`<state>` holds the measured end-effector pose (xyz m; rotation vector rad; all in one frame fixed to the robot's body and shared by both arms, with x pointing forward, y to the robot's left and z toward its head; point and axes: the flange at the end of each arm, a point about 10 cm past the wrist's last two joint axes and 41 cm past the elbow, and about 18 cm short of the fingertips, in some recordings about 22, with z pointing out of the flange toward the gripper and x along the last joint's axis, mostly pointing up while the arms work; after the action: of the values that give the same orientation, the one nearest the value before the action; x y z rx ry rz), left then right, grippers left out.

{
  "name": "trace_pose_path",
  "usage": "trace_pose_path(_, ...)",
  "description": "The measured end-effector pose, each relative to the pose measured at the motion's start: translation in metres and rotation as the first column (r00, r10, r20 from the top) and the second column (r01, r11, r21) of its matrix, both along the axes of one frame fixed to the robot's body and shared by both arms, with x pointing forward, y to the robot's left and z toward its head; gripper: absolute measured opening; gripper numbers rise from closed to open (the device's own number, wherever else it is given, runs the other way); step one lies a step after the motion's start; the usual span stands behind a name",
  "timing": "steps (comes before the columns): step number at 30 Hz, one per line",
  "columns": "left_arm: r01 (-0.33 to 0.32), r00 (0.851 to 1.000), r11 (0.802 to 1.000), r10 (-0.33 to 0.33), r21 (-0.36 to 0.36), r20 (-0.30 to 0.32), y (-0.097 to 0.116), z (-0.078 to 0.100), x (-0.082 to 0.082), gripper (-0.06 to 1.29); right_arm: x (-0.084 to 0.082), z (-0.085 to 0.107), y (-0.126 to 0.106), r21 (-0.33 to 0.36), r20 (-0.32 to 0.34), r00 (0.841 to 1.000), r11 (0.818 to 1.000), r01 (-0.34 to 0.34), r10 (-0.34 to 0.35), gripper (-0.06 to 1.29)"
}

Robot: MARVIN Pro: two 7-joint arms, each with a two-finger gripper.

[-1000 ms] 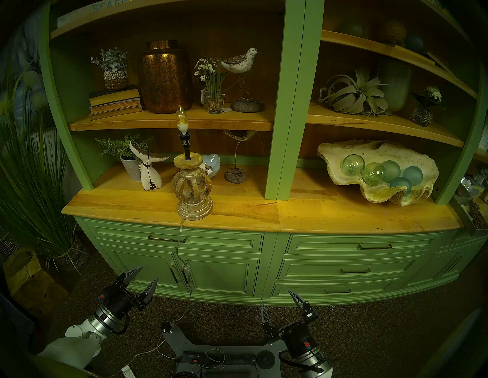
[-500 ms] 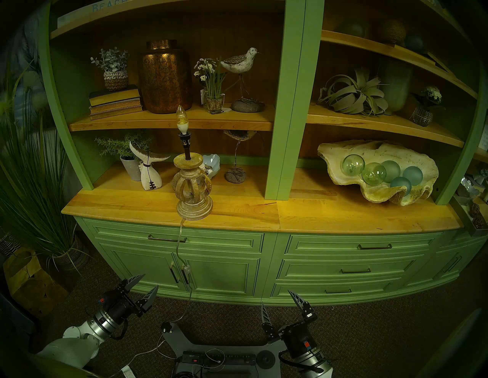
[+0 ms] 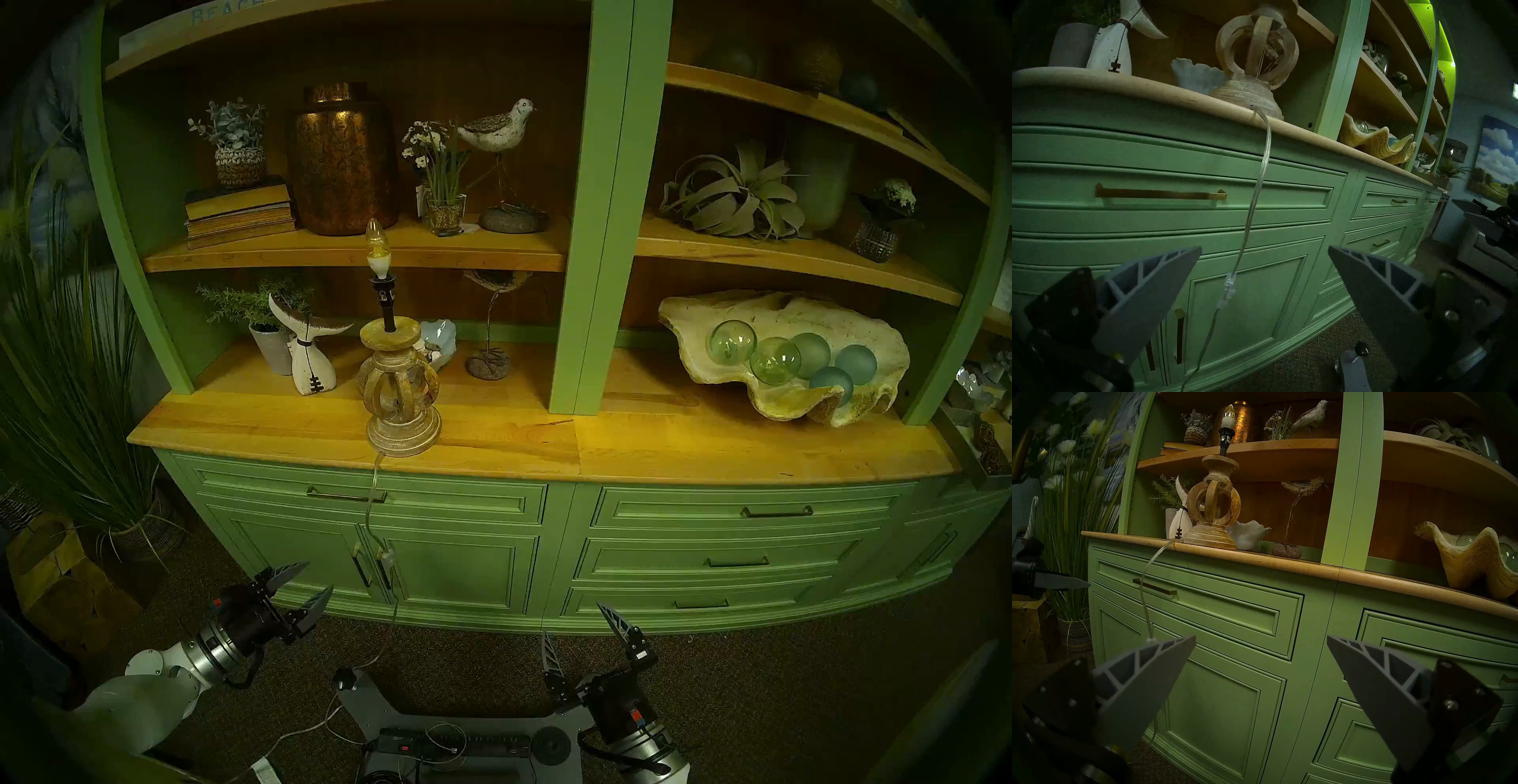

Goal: Grab cable and switch light on

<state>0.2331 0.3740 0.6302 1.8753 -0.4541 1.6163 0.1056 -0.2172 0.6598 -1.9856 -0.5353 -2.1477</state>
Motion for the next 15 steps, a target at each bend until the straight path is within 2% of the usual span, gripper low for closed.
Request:
trace_pose_path(4,0.04,0.999,0.999,-0.04,-0.012,0.001,-0.018,0.0,0.016,1.26,0.0,0.0,0.0,0.0,-0.001,1.0,1.0,0.0,0.0,1.25)
trace_pose_path(15,0.07,0.996,0.997,-0.072,-0.024,-0.06,-0.046,-0.022,0.029,1.26,-0.001,-0.001,0.0,0.0,-0.002,1.0,1.0,0.0,0.0,1.25)
